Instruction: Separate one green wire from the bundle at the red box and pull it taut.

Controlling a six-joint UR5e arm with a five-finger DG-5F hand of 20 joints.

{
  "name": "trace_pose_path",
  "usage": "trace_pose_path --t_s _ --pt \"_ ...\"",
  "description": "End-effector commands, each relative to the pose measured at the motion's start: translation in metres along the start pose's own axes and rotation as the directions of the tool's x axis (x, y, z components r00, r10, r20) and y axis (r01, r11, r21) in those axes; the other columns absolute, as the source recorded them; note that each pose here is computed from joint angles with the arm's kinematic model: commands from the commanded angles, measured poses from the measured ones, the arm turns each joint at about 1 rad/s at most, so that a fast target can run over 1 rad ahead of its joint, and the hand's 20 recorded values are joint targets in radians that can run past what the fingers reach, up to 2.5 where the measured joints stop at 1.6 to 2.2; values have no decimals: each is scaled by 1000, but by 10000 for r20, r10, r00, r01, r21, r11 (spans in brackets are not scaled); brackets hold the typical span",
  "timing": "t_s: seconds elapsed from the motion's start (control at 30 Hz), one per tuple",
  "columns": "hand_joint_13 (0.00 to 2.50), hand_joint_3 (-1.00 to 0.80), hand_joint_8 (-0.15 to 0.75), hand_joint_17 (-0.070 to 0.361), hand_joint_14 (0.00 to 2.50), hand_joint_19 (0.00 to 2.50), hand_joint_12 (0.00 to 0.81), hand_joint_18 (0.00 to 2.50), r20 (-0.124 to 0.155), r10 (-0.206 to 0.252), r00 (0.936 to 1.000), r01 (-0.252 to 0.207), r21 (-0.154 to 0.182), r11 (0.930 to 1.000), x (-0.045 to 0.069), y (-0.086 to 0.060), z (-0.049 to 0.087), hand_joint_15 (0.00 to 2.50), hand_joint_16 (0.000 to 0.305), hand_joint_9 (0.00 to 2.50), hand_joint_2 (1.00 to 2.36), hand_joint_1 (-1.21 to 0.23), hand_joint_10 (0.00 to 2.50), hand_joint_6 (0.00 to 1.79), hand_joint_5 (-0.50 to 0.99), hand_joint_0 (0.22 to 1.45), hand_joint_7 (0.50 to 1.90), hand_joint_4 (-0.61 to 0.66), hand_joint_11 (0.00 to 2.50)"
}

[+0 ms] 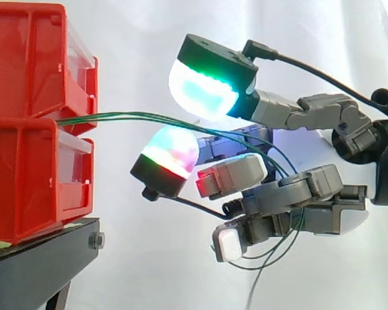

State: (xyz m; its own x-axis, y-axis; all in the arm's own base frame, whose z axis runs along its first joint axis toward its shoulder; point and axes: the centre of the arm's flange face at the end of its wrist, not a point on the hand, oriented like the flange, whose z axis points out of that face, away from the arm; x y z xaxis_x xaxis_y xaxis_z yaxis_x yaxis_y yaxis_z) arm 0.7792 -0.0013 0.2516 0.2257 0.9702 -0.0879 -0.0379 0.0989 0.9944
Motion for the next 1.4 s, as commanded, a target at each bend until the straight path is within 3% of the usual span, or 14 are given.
trace_pose_path --t_s 0.0,0.3,0.67,0.87,1.37 --pt "1460 -500 325 132 1106 618 332 1086 45 -258 9997 258 4 9997 0 0 0 1200 59 1166 1000 -613 214 855 -224 561 989 222 1548" --pt "1456 -500 312 129 978 616 330 1072 16 -282 9996 282 -14 9996 0 0 0 1271 57 1170 1000 -604 174 852 -224 600 1003 208 1560" --pt "1464 -324 317 129 850 620 326 1064 19 -279 9996 279 -30 9996 -4 1 2 1320 58 1165 1015 -679 143 869 -224 632 1032 193 1580" --pt "1465 -276 316 130 813 610 339 1053 59 -211 9998 212 -207 9996 -5 13 7 1337 58 1144 1018 -760 129 875 -225 652 1040 173 1615" --pt "1472 -415 329 125 693 593 341 1052 116 -699 9975 700 -122 9975 -3 12 6 1407 56 1151 1007 -835 109 890 -222 709 999 199 1611"
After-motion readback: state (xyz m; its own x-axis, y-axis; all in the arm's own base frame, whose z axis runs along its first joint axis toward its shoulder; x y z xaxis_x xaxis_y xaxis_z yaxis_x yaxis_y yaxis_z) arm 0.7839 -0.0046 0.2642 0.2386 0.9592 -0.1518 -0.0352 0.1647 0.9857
